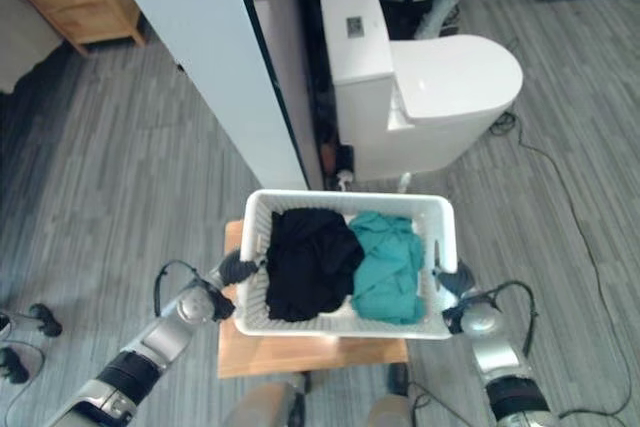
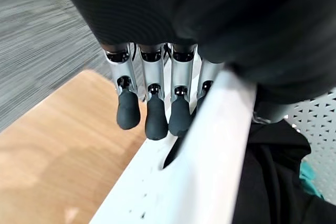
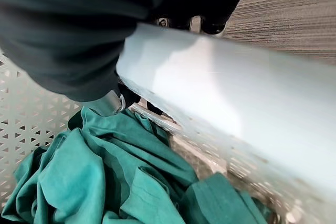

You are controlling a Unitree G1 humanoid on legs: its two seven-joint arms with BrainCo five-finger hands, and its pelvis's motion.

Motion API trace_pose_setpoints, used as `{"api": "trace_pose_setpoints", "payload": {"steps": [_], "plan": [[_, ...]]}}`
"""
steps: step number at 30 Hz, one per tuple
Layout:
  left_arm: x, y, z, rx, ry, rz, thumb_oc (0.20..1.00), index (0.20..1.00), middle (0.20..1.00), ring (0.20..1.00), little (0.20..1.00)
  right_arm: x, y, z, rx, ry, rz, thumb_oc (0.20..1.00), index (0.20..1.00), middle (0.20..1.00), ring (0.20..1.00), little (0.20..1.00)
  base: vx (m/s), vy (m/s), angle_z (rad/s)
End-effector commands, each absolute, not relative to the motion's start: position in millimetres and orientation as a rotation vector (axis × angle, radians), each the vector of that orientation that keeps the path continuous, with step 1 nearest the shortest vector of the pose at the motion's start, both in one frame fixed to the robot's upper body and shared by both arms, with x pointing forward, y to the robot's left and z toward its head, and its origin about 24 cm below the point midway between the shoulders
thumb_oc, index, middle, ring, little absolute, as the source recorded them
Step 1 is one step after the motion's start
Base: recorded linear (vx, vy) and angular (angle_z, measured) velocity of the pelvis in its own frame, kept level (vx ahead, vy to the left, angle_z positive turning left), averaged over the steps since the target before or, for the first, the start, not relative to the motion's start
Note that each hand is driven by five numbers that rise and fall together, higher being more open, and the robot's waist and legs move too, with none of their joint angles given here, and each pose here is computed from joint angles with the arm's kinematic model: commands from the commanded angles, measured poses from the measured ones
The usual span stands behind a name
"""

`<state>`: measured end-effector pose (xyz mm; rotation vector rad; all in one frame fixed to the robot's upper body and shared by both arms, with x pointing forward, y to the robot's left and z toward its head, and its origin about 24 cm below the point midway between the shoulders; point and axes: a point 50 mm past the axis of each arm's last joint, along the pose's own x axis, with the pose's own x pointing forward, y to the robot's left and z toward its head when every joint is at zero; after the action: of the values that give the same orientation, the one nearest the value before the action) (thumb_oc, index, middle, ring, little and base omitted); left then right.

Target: Grab the laundry basket,head to the washer,open it,put in the laundry and shut it.

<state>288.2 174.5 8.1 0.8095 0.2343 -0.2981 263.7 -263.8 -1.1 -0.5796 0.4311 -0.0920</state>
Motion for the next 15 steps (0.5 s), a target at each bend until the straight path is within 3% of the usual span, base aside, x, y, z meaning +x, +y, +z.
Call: {"api": "trace_pose_setpoints", "payload": {"steps": [1, 9, 15], "plan": [[296.2, 220.9, 32.7, 0.923, 0.194, -0.168, 0.200, 0.200, 0.200, 0.200, 0.200, 258.1, -322.6, 33.2, -0.717, 0.397, -0.245, 0.200, 0.200, 0.200, 0.200, 0.200, -0.18, 0.067, -0.63], [281.8, 245.6, 22.1, 0.885, 0.296, -0.140, 0.200, 0.200, 0.200, 0.200, 0.200, 270.4, -334.7, 42.3, -0.710, 0.403, -0.274, 0.200, 0.200, 0.200, 0.200, 0.200, -0.19, 0.031, -0.58], [264.3, 262.2, 7.3, 0.752, 0.353, -0.060, 0.200, 0.200, 0.200, 0.200, 0.200, 290.6, -332.1, 54.9, -0.678, 0.368, -0.271, 0.200, 0.200, 0.200, 0.200, 0.200, -0.25, -0.213, -0.99]]}}
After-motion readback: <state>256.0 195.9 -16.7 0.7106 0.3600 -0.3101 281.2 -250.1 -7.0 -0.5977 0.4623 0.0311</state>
